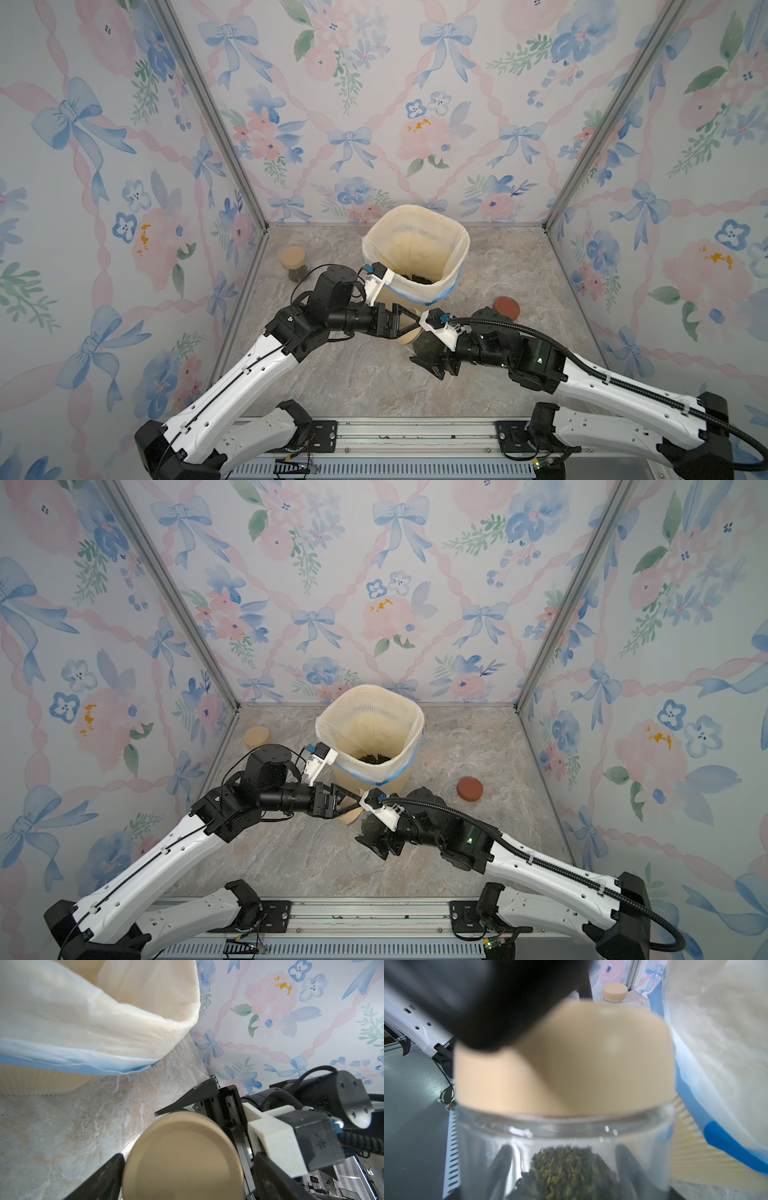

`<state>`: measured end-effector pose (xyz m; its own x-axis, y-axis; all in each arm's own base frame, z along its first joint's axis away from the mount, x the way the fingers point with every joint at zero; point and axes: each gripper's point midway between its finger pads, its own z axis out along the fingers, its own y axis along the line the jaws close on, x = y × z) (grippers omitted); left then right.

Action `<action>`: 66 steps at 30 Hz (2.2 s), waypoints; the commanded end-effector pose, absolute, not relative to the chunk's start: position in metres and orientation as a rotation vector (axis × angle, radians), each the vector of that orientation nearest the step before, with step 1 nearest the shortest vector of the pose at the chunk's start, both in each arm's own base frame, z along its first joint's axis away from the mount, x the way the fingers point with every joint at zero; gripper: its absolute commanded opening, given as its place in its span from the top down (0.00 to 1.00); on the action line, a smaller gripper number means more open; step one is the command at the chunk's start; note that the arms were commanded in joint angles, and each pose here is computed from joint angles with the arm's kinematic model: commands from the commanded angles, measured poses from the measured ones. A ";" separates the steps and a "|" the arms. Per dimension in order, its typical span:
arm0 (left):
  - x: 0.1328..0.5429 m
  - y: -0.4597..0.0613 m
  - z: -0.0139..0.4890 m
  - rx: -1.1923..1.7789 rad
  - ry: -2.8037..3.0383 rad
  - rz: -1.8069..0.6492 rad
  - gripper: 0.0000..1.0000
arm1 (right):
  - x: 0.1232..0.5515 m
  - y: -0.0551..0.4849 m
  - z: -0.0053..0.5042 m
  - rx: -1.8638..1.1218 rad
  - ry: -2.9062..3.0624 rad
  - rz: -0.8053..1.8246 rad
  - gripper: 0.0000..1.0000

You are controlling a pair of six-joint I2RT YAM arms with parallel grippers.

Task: Empty moldy tea leaves from jars
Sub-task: Unscrew the lid from the jar.

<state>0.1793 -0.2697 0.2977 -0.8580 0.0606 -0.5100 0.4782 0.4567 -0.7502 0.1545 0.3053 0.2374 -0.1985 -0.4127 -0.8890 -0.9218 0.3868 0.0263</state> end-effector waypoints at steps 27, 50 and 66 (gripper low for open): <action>0.176 -0.275 0.302 0.471 2.300 -1.442 0.33 | 0.174 0.290 0.263 -1.079 1.733 0.615 0.30; 0.178 -0.276 0.323 0.111 2.389 -1.553 0.40 | 0.196 0.280 0.274 -0.984 1.638 0.376 0.30; 0.185 -0.248 0.308 0.074 2.346 -1.470 0.41 | 0.189 0.263 0.287 -0.921 1.625 0.411 0.30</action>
